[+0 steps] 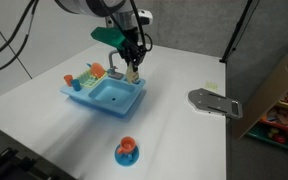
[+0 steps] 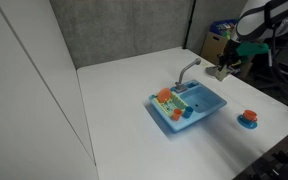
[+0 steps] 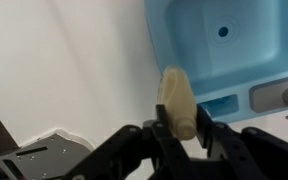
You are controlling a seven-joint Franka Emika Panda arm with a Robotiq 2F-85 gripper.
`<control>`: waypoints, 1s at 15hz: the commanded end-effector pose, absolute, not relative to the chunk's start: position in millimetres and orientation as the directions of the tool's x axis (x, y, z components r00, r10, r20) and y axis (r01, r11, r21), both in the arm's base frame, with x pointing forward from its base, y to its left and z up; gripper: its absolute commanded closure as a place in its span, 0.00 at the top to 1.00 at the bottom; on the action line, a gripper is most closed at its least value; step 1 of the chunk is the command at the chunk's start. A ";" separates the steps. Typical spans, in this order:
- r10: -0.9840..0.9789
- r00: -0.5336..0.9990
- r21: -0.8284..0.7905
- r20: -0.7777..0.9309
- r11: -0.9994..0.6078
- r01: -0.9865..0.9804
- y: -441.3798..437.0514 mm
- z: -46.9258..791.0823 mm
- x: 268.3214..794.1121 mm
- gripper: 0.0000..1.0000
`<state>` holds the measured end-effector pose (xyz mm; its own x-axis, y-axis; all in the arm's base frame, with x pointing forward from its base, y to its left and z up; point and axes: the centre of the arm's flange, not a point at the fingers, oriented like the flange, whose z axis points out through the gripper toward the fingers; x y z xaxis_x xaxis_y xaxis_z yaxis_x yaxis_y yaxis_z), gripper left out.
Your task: Put the white container in the sink
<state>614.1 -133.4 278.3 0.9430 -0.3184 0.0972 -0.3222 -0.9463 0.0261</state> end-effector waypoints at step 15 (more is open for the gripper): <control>0.048 0.995 -0.020 0.092 -0.999 0.050 -42.5 259.2 604.5 0.09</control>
<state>602.9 -42.2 266.9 0.9973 0.0014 0.0735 0.0023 -0.9999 -0.0127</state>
